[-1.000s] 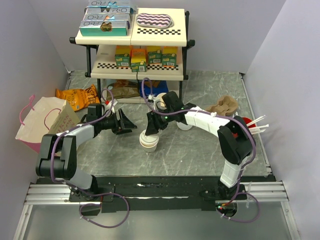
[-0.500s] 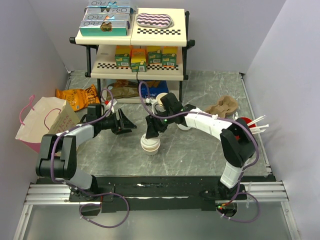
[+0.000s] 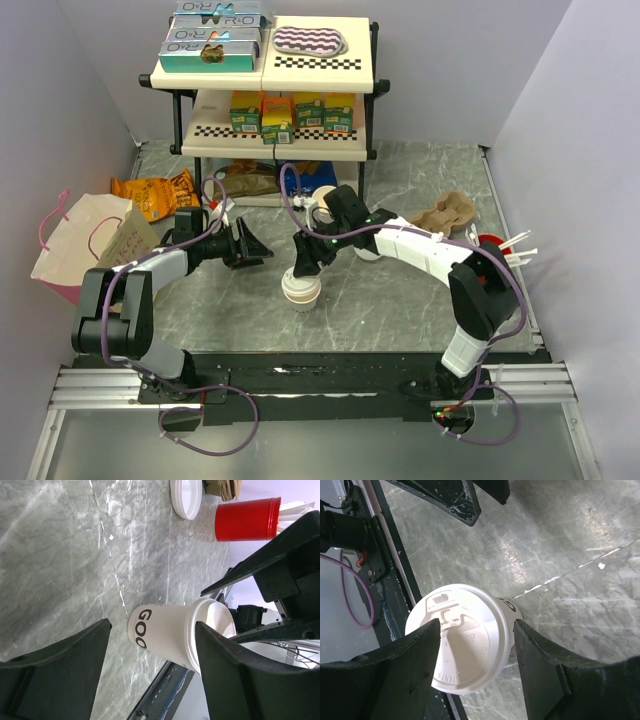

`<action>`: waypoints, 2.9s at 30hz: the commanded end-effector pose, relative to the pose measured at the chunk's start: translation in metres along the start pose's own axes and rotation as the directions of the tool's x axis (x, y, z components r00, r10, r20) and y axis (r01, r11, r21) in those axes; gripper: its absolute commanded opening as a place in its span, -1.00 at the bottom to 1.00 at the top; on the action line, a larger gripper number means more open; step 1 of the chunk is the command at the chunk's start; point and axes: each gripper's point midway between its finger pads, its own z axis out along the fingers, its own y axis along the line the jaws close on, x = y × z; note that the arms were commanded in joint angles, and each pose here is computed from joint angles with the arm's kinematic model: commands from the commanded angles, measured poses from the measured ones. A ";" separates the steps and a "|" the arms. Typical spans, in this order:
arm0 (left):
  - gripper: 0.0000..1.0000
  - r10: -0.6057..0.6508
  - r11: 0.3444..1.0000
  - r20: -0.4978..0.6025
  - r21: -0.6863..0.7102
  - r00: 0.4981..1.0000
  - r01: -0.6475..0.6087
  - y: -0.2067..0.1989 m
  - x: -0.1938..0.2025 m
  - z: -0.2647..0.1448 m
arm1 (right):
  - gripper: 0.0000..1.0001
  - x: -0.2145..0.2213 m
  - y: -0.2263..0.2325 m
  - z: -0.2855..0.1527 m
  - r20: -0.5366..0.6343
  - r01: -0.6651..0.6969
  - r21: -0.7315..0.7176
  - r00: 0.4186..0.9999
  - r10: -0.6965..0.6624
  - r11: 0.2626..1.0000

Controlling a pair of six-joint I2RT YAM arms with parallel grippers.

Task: Pack the takeout coffee

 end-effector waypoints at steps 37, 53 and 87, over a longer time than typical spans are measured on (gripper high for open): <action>0.41 0.184 0.956 -0.143 0.256 0.972 -0.144 -0.060 0.011 0.033 | 0.36 -0.003 0.044 -0.041 0.047 0.363 0.057 0.929 -0.366 0.930; 0.33 0.323 0.908 -0.196 0.341 0.926 -0.244 -0.085 0.033 0.042 | 0.31 0.023 0.046 -0.062 0.031 0.440 0.079 0.896 -0.443 0.895; 0.25 0.364 0.877 -0.233 0.410 0.902 -0.249 -0.105 0.051 0.033 | 0.35 0.046 0.037 -0.054 0.008 0.399 0.072 0.916 -0.401 0.914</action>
